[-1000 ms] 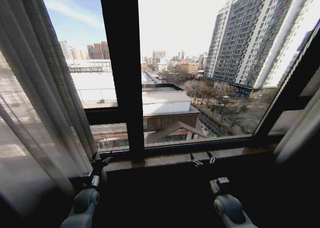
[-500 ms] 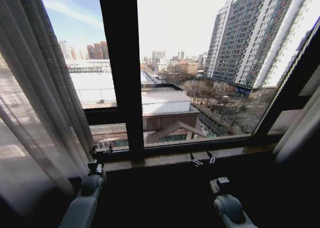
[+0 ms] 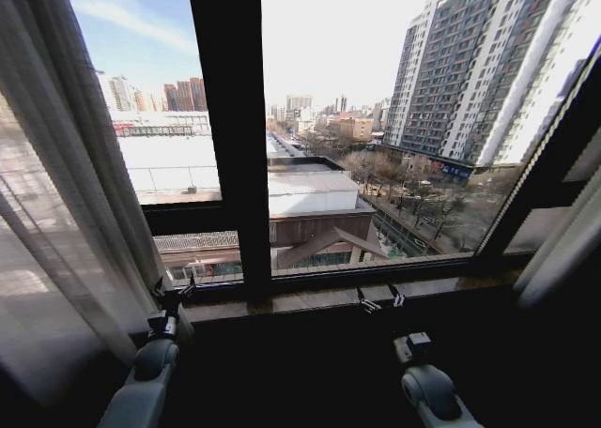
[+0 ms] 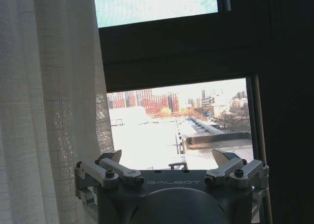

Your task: Open the curtains by pulling them apart, changing their state from closed to fully open.

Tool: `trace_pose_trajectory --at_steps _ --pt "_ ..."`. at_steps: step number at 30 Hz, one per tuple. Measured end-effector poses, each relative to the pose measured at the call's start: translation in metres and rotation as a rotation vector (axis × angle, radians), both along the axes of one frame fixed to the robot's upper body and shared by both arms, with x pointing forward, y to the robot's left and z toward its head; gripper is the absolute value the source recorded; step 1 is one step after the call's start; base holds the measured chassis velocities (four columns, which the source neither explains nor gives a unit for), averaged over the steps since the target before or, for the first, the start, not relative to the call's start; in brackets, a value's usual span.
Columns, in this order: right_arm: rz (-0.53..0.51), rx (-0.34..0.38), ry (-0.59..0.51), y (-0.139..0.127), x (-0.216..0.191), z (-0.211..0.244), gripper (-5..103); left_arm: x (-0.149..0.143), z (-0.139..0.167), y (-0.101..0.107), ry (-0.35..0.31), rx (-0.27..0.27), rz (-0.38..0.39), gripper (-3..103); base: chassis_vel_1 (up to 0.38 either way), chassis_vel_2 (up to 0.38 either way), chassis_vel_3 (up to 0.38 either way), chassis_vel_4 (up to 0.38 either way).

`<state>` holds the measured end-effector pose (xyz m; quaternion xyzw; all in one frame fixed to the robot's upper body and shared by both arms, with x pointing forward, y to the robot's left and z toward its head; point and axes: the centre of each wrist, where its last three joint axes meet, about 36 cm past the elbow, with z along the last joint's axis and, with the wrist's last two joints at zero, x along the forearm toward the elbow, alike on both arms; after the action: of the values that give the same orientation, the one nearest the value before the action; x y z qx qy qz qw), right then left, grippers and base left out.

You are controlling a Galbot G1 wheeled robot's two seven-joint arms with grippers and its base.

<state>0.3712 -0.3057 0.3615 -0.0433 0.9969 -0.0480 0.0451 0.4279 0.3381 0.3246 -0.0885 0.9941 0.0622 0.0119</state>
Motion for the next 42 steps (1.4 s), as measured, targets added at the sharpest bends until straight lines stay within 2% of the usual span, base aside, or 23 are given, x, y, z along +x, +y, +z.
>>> trace_pose_trajectory --at_steps 2,5,8,12,16,18,25,29,30,32,36,42 --pt "0.0 0.0 0.0 0.0 0.0 0.0 100 -0.012 -0.003 -0.007 -0.008 -0.002 -0.023 100 0.0 0.0 0.0 0.0" --pt "0.0 0.0 0.0 0.0 0.0 0.0 100 -0.023 -0.002 -0.007 -0.026 0.003 -0.035 100 0.0 0.0 0.0 0.0" --pt "0.0 0.0 0.0 0.0 0.0 0.0 100 -0.031 0.004 0.001 -0.048 0.015 -0.022 100 0.0 0.0 0.0 0.0" --pt "0.0 0.0 0.0 0.0 0.0 0.0 100 -0.05 0.016 0.021 -0.074 0.04 0.038 100 0.0 0.0 0.0 0.0" --pt "0.0 0.0 0.0 0.0 0.0 0.0 100 -0.054 0.019 0.037 -0.078 0.054 0.071 100 0.0 0.0 0.0 0.0" --pt "0.0 0.0 0.0 0.0 0.0 0.0 100 -0.05 0.018 0.051 -0.08 0.062 0.092 100 0.0 0.0 0.0 0.0" --pt "0.0 0.0 0.0 0.0 0.0 0.0 100 -0.029 0.018 0.073 -0.073 0.051 0.105 100 0.0 0.0 0.0 0.0" --pt "0.0 0.0 0.0 0.0 0.0 0.0 100 0.016 0.031 0.104 -0.076 0.046 0.068 100 0.0 0.0 0.0 0.0" --pt "0.0 0.0 0.0 0.0 0.0 0.0 100 0.016 0.031 0.104 -0.076 0.046 0.068 100 0.0 0.0 0.0 0.0" --pt "0.0 0.0 0.0 0.0 0.0 0.0 100 0.037 0.042 0.114 -0.086 0.039 0.04 100 0.0 0.0 0.0 0.0" --pt "0.0 0.0 0.0 0.0 0.0 0.0 100 0.049 0.05 0.114 -0.096 0.011 0.018 100 0.0 0.0 0.0 0.0" --pt "0.0 0.0 0.0 0.0 0.0 0.0 100 0.053 0.034 0.088 -0.072 -0.033 -0.026 100 0.0 0.0 0.0 0.0"
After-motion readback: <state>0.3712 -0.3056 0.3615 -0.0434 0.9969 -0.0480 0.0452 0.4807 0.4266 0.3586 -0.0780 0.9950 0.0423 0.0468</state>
